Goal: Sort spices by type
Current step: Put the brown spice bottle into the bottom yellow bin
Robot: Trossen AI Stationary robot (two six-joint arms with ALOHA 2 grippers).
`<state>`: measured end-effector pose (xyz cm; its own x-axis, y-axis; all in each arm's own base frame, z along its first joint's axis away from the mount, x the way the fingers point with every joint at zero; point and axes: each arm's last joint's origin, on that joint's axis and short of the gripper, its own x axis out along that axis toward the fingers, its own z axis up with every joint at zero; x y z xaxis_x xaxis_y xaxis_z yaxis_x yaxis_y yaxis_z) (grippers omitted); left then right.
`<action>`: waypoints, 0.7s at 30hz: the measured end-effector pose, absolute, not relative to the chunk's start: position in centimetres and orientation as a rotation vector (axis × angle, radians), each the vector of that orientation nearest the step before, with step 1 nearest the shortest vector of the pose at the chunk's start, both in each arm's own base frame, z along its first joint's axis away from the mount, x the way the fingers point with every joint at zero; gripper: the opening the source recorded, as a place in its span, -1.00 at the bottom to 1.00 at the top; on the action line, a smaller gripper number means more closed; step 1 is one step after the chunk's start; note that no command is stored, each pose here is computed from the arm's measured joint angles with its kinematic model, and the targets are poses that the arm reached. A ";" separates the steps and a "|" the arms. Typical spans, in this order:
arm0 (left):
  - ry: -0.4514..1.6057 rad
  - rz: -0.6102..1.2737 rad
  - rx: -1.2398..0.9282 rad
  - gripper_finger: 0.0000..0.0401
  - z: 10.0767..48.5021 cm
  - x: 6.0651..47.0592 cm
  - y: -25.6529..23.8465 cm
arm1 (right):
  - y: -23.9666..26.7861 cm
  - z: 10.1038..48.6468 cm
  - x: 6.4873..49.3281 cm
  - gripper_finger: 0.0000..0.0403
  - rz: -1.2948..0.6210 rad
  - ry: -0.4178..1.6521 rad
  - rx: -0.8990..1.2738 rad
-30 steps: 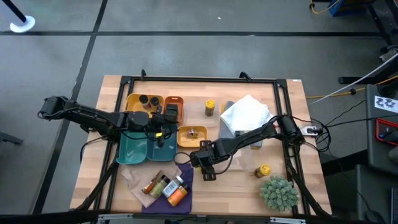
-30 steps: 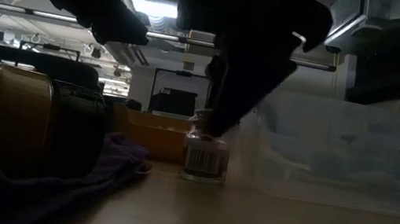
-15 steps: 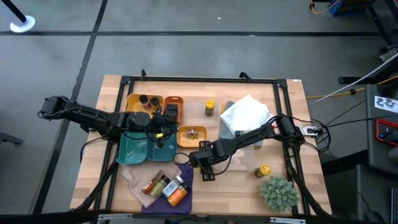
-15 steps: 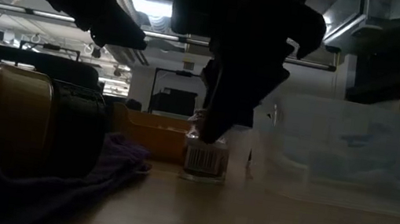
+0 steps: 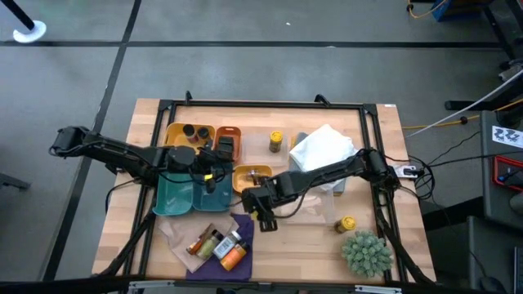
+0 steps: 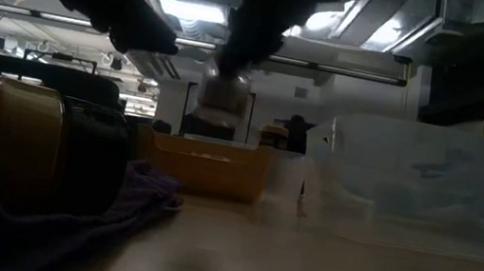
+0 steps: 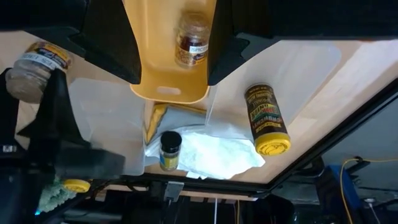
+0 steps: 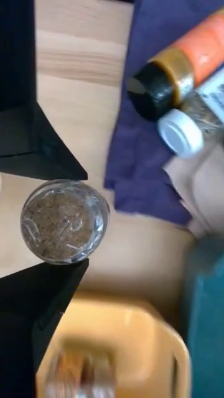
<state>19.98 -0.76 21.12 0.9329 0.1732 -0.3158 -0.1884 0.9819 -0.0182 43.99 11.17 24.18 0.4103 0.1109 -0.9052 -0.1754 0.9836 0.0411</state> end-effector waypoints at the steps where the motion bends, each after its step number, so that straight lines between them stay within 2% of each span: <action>1: 0.314 0.185 -0.050 -0.16 21.2 19.9 -0.8 | 10.8 24.6 44.2 -0.02 0.181 1.123 -0.069; 9: 0.253 0.149 -0.056 -0.16 22.3 19.2 -1.3 | 5.8 25.7 45.4 -0.08 0.116 1.086 -0.083; 15: 0.188 0.094 -0.065 -0.16 23.5 18.2 -2.2 | 2.8 23.4 46.4 -0.03 0.055 1.126 -0.050; 21: 0.150 0.044 -0.070 -0.16 24.1 17.5 -3.0 | 2.1 20.6 47.3 -0.06 0.089 1.179 -0.029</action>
